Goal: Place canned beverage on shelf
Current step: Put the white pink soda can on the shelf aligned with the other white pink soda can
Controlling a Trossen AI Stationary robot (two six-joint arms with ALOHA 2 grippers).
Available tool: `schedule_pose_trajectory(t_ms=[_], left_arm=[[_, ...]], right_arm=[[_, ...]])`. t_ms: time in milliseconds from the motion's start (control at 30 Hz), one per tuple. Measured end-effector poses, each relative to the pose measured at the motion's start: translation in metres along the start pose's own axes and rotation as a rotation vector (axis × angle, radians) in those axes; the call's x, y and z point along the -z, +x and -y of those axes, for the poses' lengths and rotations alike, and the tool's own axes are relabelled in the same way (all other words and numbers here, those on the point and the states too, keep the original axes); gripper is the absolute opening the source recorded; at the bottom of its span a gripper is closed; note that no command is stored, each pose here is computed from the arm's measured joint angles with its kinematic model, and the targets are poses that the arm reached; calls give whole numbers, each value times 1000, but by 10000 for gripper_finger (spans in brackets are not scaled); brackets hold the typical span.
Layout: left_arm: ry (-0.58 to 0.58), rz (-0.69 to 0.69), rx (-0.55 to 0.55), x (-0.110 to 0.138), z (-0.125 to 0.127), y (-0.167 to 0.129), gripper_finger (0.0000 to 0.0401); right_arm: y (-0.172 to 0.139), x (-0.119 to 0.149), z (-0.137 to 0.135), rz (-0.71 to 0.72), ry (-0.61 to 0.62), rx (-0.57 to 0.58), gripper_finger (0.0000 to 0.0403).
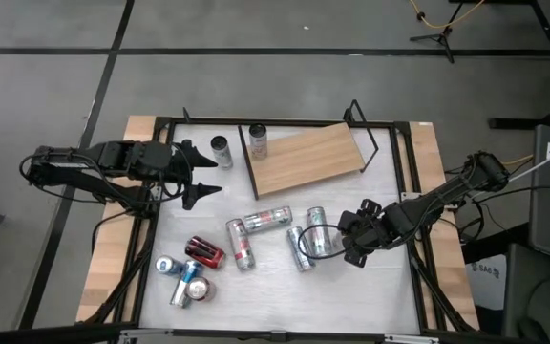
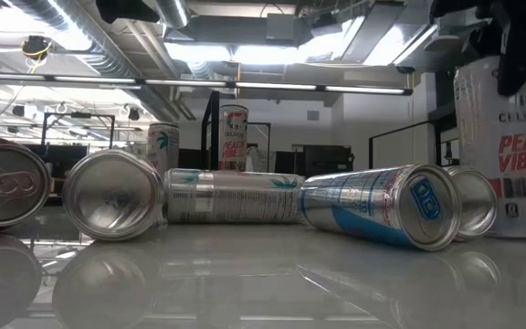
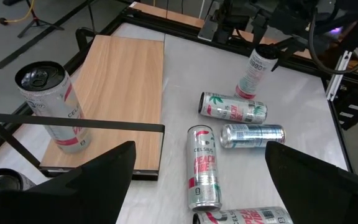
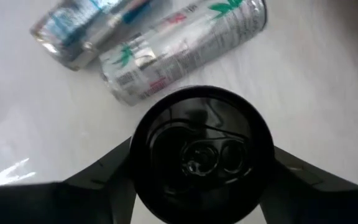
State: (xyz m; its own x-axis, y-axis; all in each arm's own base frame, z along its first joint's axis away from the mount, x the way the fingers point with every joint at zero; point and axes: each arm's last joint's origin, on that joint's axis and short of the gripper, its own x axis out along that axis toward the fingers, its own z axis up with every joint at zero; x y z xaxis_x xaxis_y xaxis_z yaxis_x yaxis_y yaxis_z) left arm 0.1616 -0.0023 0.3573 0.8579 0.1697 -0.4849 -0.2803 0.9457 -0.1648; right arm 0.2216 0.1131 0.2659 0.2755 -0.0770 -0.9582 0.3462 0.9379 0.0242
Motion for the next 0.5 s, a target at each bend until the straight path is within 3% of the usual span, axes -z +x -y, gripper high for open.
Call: schedule_pose_trajectory(t_ms=[500], left_arm=[[0, 0, 0, 0, 0, 0, 352]], right_arm=[[-42, -66, 44, 85, -76, -133, 243]])
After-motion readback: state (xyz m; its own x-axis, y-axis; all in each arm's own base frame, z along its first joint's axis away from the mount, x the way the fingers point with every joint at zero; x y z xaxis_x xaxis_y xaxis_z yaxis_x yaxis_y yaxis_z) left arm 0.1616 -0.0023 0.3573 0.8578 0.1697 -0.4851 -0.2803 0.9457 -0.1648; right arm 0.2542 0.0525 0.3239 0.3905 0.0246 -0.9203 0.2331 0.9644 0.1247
